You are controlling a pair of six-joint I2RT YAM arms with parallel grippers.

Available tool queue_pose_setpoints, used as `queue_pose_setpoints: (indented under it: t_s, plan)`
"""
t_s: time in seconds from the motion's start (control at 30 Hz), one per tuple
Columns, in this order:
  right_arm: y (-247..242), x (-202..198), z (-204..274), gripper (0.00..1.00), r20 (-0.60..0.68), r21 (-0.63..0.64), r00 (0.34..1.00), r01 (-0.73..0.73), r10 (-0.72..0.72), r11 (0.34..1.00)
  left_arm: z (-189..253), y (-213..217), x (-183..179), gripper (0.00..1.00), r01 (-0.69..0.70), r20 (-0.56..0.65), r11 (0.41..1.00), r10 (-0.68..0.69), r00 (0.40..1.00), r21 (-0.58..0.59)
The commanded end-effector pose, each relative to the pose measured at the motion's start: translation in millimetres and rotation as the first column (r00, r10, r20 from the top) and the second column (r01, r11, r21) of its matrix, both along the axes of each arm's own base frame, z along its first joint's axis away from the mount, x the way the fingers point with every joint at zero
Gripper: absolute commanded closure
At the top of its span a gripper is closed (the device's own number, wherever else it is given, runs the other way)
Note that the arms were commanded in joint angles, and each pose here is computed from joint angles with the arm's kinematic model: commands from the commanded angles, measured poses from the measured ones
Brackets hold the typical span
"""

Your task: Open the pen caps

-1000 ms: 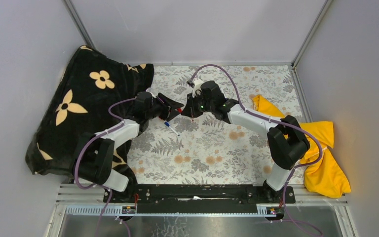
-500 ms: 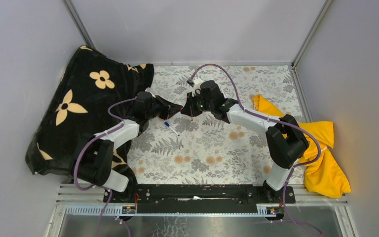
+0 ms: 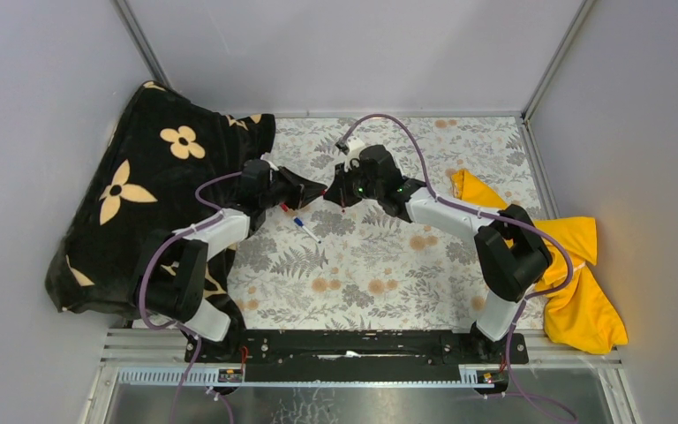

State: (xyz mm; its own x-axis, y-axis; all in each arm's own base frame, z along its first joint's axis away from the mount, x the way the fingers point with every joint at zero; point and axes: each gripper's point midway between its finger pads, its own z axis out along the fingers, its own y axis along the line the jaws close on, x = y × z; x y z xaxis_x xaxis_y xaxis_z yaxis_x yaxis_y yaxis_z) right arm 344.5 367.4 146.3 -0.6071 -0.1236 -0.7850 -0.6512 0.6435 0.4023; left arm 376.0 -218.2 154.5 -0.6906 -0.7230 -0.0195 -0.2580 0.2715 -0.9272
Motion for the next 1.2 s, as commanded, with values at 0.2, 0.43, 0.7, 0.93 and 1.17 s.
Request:
queue_pose_setpoints:
  t_s: [0.2, 0.43, 0.7, 0.93, 1.17]
  plan:
    - [-28.3, -33.7, -44.1, 1.00, -0.067, -0.075, 0.998, -0.012, 0.007, 0.997, 32.0, 82.4, 61.5, 1.00, -0.199, 0.160, 0.980, 0.198, 0.967, -0.009]
    - [-41.6, -51.2, -61.7, 1.00, -0.096, -0.083, 0.995, -0.011, 0.003, 0.997, 20.2, 119.3, 70.1, 1.00, -0.266, 0.153, 0.964, 0.259, 0.954, 0.021]
    - [-45.9, -62.6, -72.3, 1.00, -0.133, -0.099, 0.991, -0.036, 0.022, 0.994, 21.5, 127.3, 80.5, 1.00, -0.277, 0.164, 0.959, 0.265, 0.950, 0.058]
    - [-53.8, -74.6, -83.7, 1.00, -0.162, -0.112, 0.986, -0.047, 0.029, 0.993, 19.9, 131.9, 84.1, 1.00, -0.293, 0.168, 0.952, 0.276, 0.946, 0.088]
    - [-61.7, -87.1, -90.7, 1.00, -0.184, -0.116, 0.982, -0.056, 0.034, 0.992, 11.6, 137.8, 88.6, 1.00, -0.305, 0.160, 0.946, 0.286, 0.945, 0.110]
